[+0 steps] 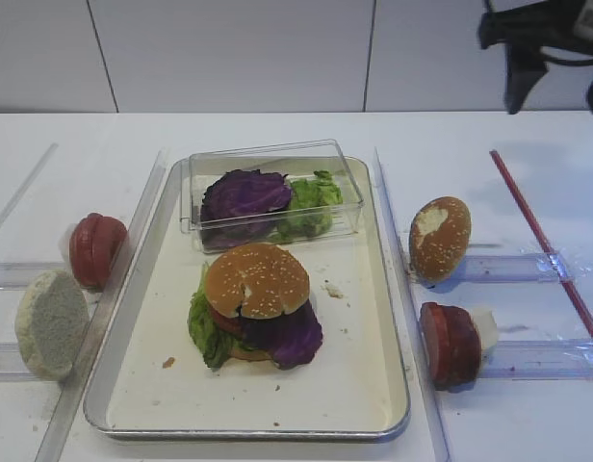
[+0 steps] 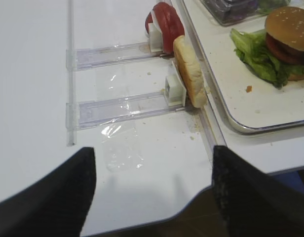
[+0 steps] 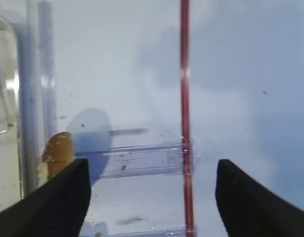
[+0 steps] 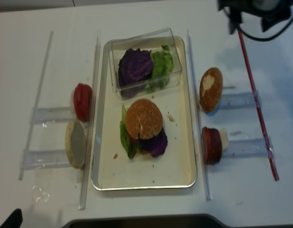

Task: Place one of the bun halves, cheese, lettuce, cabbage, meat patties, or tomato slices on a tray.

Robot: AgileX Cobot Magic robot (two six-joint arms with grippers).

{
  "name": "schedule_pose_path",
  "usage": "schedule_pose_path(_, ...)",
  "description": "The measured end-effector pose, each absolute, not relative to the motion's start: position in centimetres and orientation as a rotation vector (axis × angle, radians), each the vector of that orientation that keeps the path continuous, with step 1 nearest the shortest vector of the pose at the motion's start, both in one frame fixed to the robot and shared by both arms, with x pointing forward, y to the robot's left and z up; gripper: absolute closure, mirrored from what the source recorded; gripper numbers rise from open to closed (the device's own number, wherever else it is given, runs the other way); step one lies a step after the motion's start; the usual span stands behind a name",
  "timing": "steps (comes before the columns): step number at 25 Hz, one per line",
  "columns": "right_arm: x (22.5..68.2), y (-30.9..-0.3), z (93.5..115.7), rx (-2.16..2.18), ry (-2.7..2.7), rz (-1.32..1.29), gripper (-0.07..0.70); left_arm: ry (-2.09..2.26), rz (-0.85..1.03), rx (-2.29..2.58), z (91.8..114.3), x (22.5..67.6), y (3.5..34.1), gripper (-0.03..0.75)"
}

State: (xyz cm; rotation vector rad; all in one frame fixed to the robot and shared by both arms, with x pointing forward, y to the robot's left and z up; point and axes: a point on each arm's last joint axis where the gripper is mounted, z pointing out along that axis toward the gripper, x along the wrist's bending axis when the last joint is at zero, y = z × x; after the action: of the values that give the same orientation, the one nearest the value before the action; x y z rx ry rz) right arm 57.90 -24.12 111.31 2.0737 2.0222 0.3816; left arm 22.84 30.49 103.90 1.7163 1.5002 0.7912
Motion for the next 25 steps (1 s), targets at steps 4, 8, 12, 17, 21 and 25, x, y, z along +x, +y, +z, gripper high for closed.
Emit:
schedule_pose_path(4,56.7,-28.4,113.1,2.154,1.885,0.425,0.105,1.500,0.791,1.716,103.9,22.8,30.5,0.244)
schedule_pose_path(8,55.2,-30.0,114.9,2.139,1.839,0.480,0.108,1.500,0.791,1.716,103.9,22.8,30.5,0.244)
schedule_pose_path(12,54.3,-29.8,115.9,2.091,1.878,0.533,0.121,1.500,0.791,1.716,103.9,22.8,30.5,0.244)
schedule_pose_path(17,52.7,-29.4,115.8,2.072,1.934,0.568,0.130,1.500,0.791,1.716,103.9,22.8,30.5,0.244)
schedule_pose_path(21,49.6,-29.2,115.8,2.034,1.975,0.577,0.165,1.500,0.791,1.716,103.9,22.8,30.5,0.244)
schedule_pose_path(25,45.6,-29.2,116.5,1.990,1.953,0.625,0.176,1.500,0.791,1.716,103.9,22.8,30.5,0.244)
